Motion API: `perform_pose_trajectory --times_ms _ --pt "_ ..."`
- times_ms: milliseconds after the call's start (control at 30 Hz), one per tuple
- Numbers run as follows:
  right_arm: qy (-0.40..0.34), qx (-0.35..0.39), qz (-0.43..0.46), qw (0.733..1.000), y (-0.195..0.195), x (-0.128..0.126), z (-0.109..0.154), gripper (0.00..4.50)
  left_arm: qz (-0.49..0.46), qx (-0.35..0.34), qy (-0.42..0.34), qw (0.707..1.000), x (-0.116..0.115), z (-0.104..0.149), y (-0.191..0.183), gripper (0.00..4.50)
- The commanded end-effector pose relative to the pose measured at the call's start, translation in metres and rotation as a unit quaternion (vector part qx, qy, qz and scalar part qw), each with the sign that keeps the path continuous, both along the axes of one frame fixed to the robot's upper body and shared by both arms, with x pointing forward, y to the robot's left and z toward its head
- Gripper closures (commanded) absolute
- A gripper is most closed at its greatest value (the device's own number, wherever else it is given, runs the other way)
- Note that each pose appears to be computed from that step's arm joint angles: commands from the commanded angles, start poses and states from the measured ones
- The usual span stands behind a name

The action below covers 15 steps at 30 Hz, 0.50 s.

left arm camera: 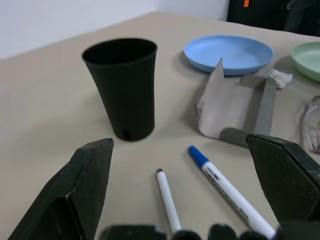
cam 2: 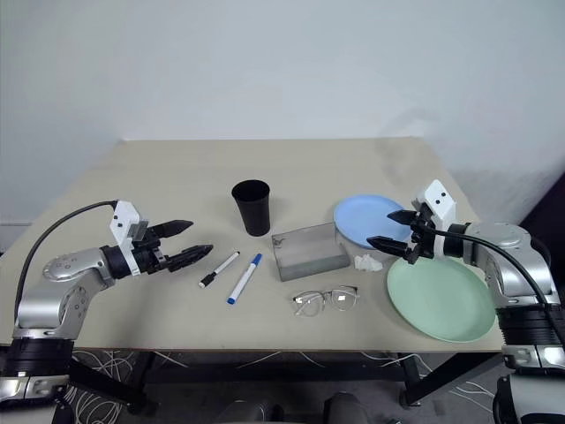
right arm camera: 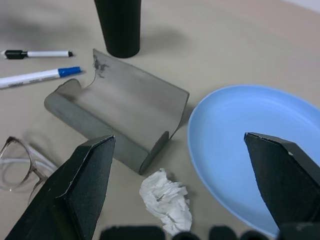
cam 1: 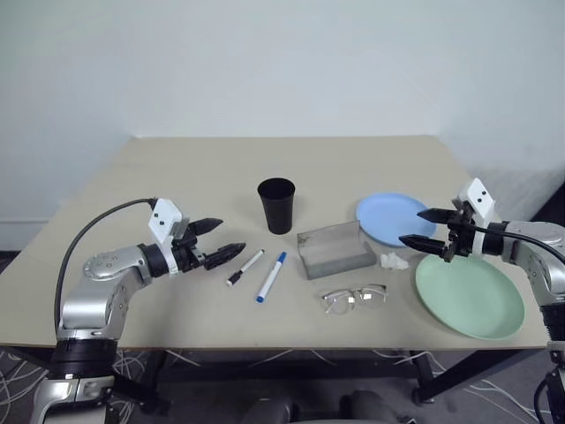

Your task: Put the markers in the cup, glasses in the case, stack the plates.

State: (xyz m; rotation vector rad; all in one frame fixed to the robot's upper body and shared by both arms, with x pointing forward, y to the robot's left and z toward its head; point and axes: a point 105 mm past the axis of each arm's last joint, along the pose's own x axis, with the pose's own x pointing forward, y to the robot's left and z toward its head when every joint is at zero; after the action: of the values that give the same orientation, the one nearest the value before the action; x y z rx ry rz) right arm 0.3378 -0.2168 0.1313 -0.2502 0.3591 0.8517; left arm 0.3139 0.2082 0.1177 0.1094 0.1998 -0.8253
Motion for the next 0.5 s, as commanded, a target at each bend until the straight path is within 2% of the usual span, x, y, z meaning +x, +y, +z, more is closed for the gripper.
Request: perform_pose_trajectory --times_ms 33,233,500 --pt "-0.018 -0.012 -0.013 1.0 -0.012 0.003 0.011 0.01 -0.011 0.008 -0.04 0.999 0.001 0.014 -0.006 0.0" --pt "-0.003 -0.019 -0.092 0.996 -0.048 0.001 0.007 0.01 -0.038 -0.023 -0.075 0.996 0.004 0.022 -0.018 0.0" --pt "0.046 -0.033 -0.208 0.977 -0.112 -0.022 -0.009 0.01 -0.059 -0.034 -0.078 0.995 0.004 0.019 -0.028 0.0"
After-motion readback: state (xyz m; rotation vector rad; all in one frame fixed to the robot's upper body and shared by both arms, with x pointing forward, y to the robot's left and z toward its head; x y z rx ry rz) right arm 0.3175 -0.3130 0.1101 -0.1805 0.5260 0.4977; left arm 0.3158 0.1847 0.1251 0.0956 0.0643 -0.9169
